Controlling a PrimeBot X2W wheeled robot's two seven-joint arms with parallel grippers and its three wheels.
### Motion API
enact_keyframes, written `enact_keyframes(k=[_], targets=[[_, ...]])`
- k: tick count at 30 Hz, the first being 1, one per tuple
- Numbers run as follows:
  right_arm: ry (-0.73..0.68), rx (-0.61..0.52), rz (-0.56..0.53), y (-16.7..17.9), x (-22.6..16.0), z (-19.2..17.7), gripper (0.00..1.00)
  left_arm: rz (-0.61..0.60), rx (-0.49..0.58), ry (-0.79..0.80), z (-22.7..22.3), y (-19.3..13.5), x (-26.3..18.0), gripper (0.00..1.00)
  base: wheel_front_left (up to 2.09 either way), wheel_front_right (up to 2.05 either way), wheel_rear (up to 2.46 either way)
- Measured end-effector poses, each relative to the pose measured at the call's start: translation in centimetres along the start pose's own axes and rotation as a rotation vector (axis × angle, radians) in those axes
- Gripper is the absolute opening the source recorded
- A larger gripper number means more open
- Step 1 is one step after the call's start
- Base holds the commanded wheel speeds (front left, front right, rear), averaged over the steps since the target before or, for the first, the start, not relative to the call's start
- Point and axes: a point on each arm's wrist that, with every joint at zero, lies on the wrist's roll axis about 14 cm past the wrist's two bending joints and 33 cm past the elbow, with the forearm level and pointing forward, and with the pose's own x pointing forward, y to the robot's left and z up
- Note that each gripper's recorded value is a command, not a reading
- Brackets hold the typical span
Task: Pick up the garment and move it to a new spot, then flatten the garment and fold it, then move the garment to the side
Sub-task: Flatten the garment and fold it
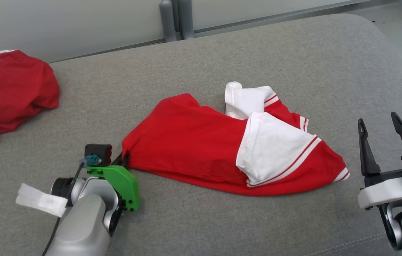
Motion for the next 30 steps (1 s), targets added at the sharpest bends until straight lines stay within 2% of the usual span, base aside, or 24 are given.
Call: enact_keyframes(k=[5,12,19,20,21,22,30], targets=[[-0.015,0.011,0.028,1.1,0.7,0.3,1.00,0.132,-0.047,-0.077,1.4,4.2,-1.1,0.00,0.00,0.00,0.00],[-0.046,0.029,0.079,3.1,2.1,1.1,1.00,0.339,-0.139,-0.114,0.9,11.1,-4.4,0.00,0.00,0.00,0.00],[-0.056,0.047,0.134,5.3,3.1,1.4,1.00,0.425,-0.209,-0.089,-2.1,13.4,-7.1,0.00,0.00,0.00,0.00],[-0.048,0.051,0.147,5.7,3.2,1.3,1.00,0.431,-0.220,-0.091,-2.4,13.5,-7.3,0.20,0.00,0.00,0.00],[-0.040,0.053,0.162,6.1,3.3,1.1,1.00,0.436,-0.226,-0.101,-2.5,13.5,-7.6,0.56,0.00,0.00,0.00],[-0.032,0.057,0.173,6.4,3.5,0.9,1.00,0.438,-0.230,-0.116,-2.4,13.6,-7.7,1.00,0.00,0.00,0.00],[0.068,0.074,0.264,8.6,5.1,-0.6,1.00,0.400,-0.267,-0.303,1.5,12.2,-8.5,1.00,0.00,0.00,0.00]])
